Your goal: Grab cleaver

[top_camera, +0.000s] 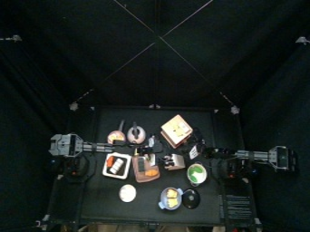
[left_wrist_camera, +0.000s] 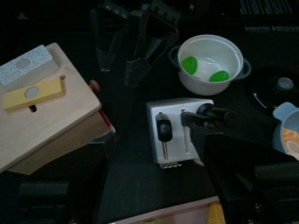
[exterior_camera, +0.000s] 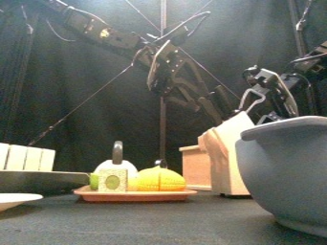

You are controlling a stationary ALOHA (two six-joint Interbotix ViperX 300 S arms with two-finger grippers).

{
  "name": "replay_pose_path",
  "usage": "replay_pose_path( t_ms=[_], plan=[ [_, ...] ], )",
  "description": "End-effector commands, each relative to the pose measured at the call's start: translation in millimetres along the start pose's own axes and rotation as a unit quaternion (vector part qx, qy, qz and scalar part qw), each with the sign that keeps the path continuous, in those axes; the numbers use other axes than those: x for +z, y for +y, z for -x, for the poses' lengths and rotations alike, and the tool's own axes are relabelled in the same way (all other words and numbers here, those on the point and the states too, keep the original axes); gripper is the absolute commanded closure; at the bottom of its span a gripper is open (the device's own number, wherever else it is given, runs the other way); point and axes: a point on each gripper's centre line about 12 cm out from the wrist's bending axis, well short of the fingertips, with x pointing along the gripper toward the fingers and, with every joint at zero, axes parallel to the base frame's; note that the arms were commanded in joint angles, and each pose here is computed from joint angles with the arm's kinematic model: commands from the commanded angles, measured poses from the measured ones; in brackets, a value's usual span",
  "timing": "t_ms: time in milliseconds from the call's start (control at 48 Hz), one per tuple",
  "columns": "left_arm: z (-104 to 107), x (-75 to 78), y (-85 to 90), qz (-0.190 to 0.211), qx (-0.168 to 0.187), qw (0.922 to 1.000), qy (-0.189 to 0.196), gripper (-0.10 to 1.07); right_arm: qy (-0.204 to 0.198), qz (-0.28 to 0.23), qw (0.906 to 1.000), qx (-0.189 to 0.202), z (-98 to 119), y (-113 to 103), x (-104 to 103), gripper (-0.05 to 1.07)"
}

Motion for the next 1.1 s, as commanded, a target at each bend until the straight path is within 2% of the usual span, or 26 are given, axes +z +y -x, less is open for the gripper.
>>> replay_pose_path(
  t_ms=[0, 208, 500, 854, 1083],
  plan=[
    [3.6, 18.9, 1.6, 0.000, 0.000, 0.9995, -0.030, -0.02, -0.008, -0.001, 1.0000, 0.004, 1.3, 2.5, 4.9, 0.04],
    [-0.1, 19.7, 3.8, 0.001, 0.002, 0.9995, -0.031, 0.01, -0.008, -0.002, 1.0000, 0.004, 1.3, 2.3, 5.1, 0.04],
    [-5.9, 17.0, 2.1, 0.002, 0.000, 0.9996, -0.026, 0.20, -0.008, -0.002, 1.0000, 0.004, 1.3, 2.3, 5.1, 0.04],
    [-8.9, 13.3, 1.8, 0.002, 0.000, 0.9998, -0.020, 0.23, -0.008, -0.002, 1.0000, 0.005, 1.6, 2.8, 5.1, 0.04],
    [-8.8, 14.7, 1.9, 0.002, 0.000, 0.9997, -0.023, 0.35, -0.007, -0.002, 1.0000, 0.004, 1.3, 2.5, 4.9, 0.04]
  ],
)
